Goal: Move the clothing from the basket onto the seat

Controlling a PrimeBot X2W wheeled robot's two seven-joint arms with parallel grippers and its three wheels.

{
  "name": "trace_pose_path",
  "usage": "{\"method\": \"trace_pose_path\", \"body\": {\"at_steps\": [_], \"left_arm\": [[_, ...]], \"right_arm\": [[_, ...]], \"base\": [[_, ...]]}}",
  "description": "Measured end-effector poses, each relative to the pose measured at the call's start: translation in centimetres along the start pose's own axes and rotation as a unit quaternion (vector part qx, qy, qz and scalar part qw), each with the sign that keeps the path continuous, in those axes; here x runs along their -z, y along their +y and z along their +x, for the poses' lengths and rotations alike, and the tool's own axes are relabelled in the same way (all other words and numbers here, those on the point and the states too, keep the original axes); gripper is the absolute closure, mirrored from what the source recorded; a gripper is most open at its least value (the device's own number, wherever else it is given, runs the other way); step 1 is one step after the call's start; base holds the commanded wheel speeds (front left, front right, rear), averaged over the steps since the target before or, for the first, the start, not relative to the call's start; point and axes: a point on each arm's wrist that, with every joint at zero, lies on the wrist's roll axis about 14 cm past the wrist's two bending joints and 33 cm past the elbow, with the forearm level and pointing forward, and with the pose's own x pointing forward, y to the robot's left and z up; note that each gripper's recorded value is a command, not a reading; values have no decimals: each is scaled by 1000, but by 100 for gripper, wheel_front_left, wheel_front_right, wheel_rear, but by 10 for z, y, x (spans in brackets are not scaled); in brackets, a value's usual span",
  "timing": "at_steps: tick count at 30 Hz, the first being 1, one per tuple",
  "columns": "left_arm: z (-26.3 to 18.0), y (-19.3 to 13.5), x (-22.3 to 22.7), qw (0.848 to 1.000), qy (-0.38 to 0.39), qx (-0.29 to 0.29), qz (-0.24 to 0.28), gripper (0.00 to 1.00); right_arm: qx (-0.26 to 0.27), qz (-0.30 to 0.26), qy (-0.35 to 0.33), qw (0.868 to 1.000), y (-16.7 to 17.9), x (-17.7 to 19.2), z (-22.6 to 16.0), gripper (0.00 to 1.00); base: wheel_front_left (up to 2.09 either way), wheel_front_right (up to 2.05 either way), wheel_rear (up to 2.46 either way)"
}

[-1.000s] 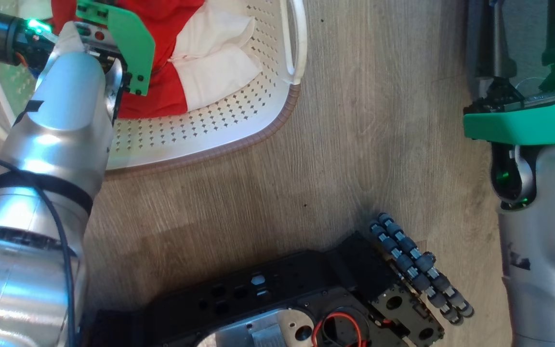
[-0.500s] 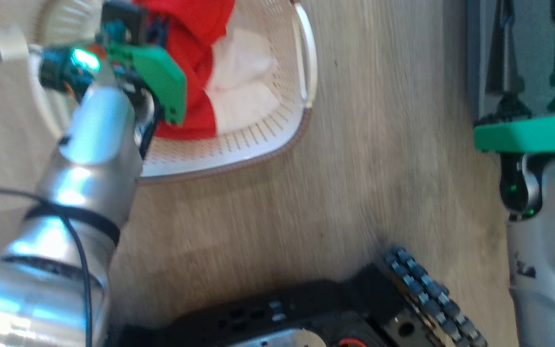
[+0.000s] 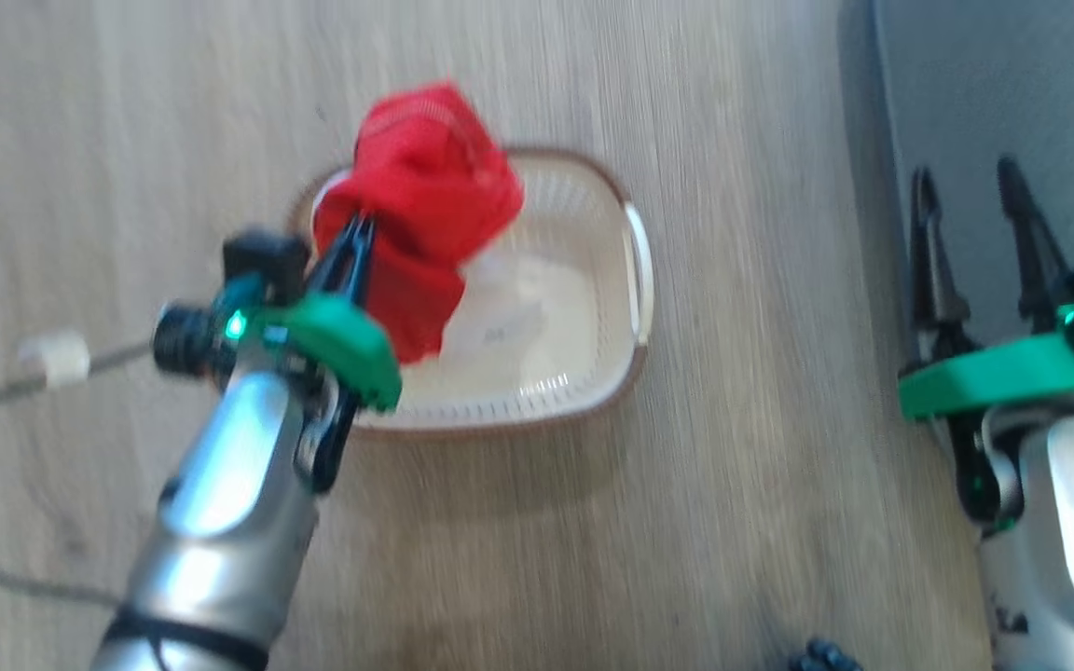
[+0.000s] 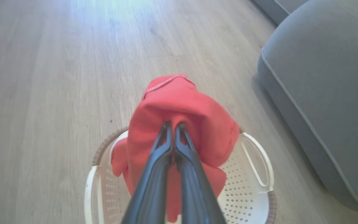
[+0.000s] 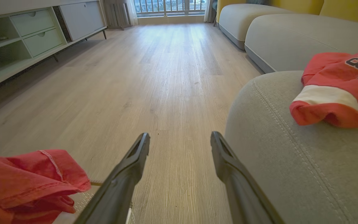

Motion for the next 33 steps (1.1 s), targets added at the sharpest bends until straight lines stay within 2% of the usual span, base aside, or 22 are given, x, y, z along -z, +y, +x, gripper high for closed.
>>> {"method": "trace_pose_path", "body": {"at_steps": [10, 18, 24, 33], "left_arm": [[-93, 15, -87, 988, -141, -60, 5, 100], [-147, 18, -112, 978, -192, -86, 15, 100], [-170, 12, -123, 974, -209, -89, 17, 100], [-175, 9, -132, 972, -217, -84, 18, 100]], "right_arm": [[-18, -4, -44, 999, 10, -48, -42, 0], [-35, -12, -63, 997, 21, -65, -64, 0], [-34, -13, -67, 997, 19, -69, -79, 0], [-40, -13, -67, 997, 22, -70, -83, 0]], "base": [[0, 0, 0], [0, 0, 0], [0, 0, 0], [0, 0, 0]]}}
